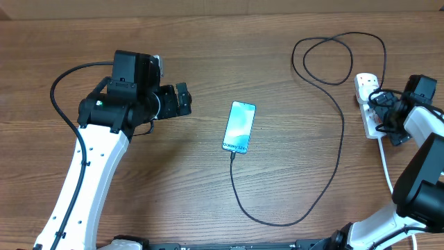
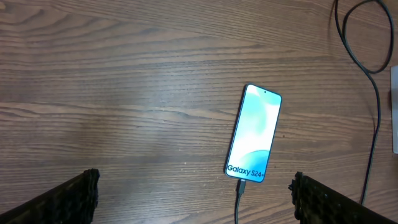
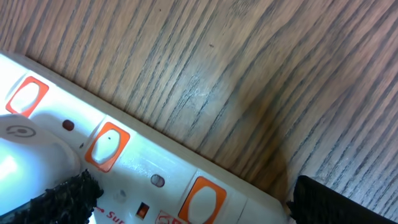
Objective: Plug charger to phone and switch on socket
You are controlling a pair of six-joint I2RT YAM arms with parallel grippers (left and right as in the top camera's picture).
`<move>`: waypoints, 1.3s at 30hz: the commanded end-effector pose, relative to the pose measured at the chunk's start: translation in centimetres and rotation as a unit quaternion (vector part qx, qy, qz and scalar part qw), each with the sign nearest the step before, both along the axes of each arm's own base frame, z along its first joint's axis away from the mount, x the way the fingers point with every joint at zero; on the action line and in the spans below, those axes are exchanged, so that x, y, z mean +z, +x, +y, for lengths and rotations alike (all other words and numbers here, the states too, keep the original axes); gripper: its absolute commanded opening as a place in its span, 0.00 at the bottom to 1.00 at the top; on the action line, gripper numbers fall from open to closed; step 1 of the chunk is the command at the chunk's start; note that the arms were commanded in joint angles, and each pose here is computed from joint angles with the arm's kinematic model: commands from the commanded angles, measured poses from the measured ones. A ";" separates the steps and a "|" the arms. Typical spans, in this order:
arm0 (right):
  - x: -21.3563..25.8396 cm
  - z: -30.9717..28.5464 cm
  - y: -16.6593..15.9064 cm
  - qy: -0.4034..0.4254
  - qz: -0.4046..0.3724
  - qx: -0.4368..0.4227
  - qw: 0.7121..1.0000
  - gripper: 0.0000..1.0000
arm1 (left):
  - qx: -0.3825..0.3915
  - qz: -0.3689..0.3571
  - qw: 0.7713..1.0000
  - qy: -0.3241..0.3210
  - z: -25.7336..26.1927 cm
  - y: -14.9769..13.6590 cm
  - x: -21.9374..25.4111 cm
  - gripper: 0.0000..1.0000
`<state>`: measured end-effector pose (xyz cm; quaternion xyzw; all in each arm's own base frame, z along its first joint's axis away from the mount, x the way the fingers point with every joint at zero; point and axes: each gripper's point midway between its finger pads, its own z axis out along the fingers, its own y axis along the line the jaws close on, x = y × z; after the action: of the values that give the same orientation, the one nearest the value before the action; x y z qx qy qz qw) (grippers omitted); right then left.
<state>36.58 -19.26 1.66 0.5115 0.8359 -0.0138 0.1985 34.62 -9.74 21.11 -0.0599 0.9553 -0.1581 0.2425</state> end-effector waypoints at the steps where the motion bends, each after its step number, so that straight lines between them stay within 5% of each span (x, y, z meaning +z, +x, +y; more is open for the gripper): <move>1: -0.3 0.3 -0.3 0.001 0.014 0.009 1.000 1.00 | 0.003 -0.012 1.000 0.003 0.3 0.1 0.7 1.00; 16: 3.1 -2.6 1.0 -0.024 -0.001 -0.014 1.000 1.00 | 0.003 -0.012 1.000 0.003 0.3 0.1 0.7 0.99; 39: -1.1 -1.6 0.3 0.014 0.037 -0.007 0.999 1.00 | 0.003 -0.012 1.000 0.003 0.3 0.1 0.7 1.00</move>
<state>37.31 -21.31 1.78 0.5234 0.8320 -0.0242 0.1823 34.62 -9.74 21.11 -0.0598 0.9553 -0.1581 0.2425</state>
